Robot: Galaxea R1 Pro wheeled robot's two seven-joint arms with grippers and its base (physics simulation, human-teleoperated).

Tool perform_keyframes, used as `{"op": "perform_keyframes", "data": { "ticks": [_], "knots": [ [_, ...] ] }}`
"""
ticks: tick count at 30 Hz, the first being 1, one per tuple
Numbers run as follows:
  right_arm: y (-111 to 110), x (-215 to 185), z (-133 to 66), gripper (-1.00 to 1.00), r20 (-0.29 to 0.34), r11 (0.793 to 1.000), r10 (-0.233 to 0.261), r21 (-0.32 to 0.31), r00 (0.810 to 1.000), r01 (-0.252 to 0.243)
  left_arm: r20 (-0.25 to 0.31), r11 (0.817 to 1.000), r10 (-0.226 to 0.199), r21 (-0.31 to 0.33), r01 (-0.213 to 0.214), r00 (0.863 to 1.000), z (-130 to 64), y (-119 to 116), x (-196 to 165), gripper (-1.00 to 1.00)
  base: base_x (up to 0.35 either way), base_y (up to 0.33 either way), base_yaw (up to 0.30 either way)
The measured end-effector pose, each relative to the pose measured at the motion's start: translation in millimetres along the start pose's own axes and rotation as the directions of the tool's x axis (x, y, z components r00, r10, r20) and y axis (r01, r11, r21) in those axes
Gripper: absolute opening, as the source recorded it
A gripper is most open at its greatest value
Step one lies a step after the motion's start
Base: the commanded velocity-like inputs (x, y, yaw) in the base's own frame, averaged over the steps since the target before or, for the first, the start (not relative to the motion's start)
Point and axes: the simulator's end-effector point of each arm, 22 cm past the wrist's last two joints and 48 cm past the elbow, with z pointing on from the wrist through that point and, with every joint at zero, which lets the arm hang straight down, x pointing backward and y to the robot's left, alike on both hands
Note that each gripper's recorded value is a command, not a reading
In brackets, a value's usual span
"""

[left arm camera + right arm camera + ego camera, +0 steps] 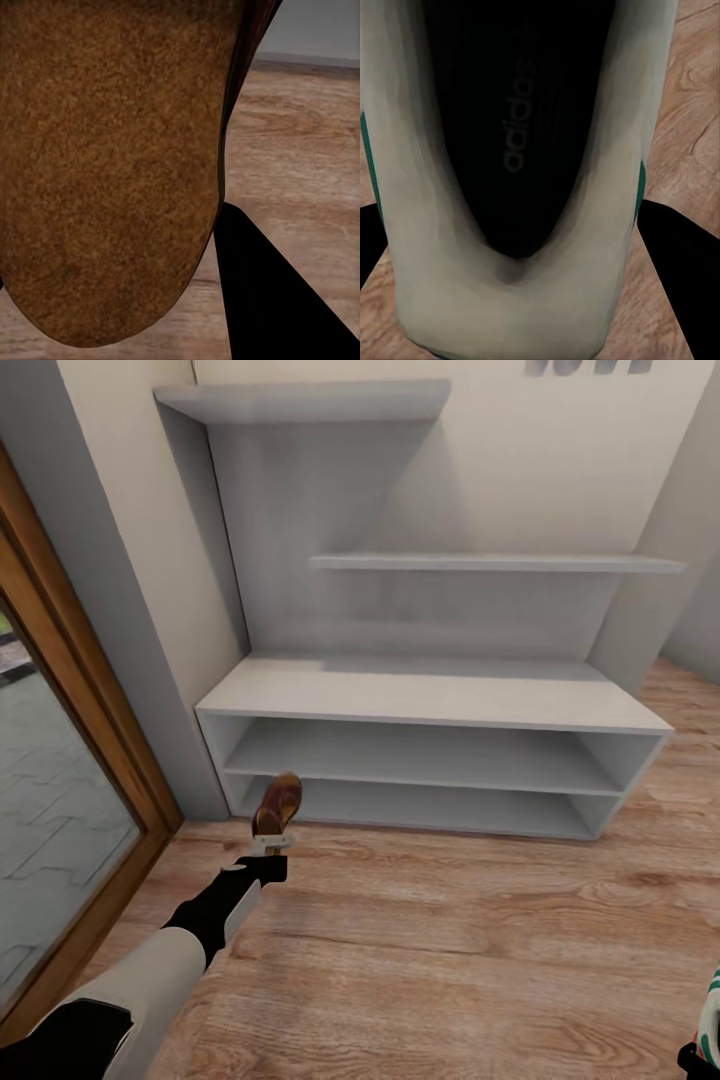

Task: Pick up the two gym shoes and the two sandals from the corridor floor and place them onto the hallstand (shoe rack) in the corridor, making sure they are on the rack and not on the floor. Arrange them so the two gym shoes are next to each other and the two sandals are next to each other.

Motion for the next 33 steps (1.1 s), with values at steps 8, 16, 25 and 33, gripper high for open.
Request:
{"op": "perform_keyframes", "data": {
  "ticks": [8, 16, 25, 33],
  "knots": [
    [0, 21, 8.3, -1.00, -0.006, 1.000, -0.010, 0.004, 1.000, 0.010, -0.012, 1.000, -0.001, -0.002, 0.001, 1.000, 14.0, 0, 23, -1.00, 0.000, 0.000, 0.000],
    [-2, 40, 14.9, -1.00, -0.019, 1.000, -0.029, 0.011, 0.999, 0.029, -0.039, 1.000, 0.003, 0.002, -0.003, 0.999, 28.1, -5, 34, -1.00, 0.000, 0.000, 0.000],
    [-7, 59, 17.9, -1.00, -0.050, 0.997, -0.067, 0.024, 0.997, 0.068, -0.083, 1.000, 0.007, -0.026, -0.009, 0.997, 42.7, -9, 28, -1.00, 0.000, 0.000, -0.012],
    [-11, 74, 19.8, -1.00, -0.076, 0.994, -0.098, 0.031, 0.992, 0.101, -0.120, 0.997, 0.007, -0.078, -0.016, 0.993, 55.3, 0, 50, -1.00, 0.000, 0.000, -0.211]
  ]
}}
